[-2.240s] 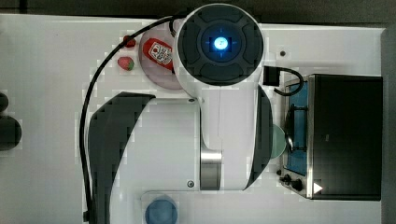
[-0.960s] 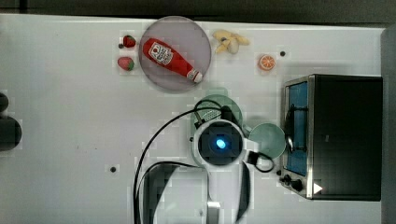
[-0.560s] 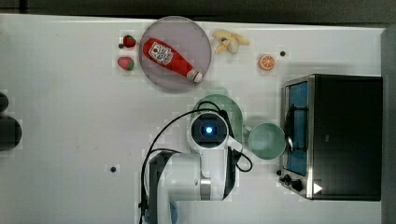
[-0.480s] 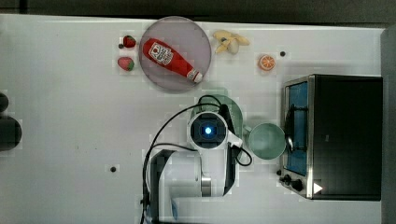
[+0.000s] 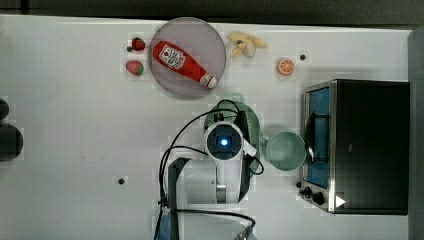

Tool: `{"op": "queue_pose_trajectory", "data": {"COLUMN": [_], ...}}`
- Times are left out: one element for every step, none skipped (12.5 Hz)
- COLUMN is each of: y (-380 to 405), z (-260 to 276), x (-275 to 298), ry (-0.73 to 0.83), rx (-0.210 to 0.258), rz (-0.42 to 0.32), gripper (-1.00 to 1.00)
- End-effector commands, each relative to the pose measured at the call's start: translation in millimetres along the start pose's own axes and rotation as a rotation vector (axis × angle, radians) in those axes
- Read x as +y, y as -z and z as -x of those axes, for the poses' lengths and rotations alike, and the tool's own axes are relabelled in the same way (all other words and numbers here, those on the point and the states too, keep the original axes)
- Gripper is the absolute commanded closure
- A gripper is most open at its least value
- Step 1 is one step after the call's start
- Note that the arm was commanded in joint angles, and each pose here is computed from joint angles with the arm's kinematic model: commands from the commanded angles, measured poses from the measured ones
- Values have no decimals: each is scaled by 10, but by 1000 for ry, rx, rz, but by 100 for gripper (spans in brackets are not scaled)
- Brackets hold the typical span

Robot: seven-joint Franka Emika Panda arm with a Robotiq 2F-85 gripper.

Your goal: Drag strainer right to left.

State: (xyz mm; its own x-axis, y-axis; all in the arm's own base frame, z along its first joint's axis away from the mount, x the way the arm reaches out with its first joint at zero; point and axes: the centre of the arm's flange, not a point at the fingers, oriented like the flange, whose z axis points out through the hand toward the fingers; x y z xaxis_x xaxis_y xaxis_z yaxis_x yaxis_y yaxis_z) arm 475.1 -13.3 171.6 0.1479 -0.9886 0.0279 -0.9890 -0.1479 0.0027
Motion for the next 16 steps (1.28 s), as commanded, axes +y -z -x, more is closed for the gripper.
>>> {"op": "queue_pose_trajectory", "data": {"y": [-59,-71,-74,-79,-95,-101,-103,-98,-97,-92,-94,-103,-112,-122,-135,-151], "z": [339,427,500,575,647,721,786,851,922,1010,1101,1193,1287,1382,1486,1593], "x": [28,13,5,-4,-3,-9,-10,-17,-19,-29,-38,-47,-64,-85,-107,-130], "ry": [-91,-125,-149,-142,-127,-113,-108,-110,-114,-107,-99,-90,-81,-80,-84,-102], "rx": [-13,-14,-14,-13,-13,-13,-12,-12,-11,-11,-10,-10,-10,-9,-9,-8], "rz": [40,35,32,33,36,36,37,35,36,33,33,32,31,30,29,28], "gripper": [-100,-100,-100,-100,-100,-100,-100,-100,-100,-100,-100,-100,-100,-100,-100,-100]}}
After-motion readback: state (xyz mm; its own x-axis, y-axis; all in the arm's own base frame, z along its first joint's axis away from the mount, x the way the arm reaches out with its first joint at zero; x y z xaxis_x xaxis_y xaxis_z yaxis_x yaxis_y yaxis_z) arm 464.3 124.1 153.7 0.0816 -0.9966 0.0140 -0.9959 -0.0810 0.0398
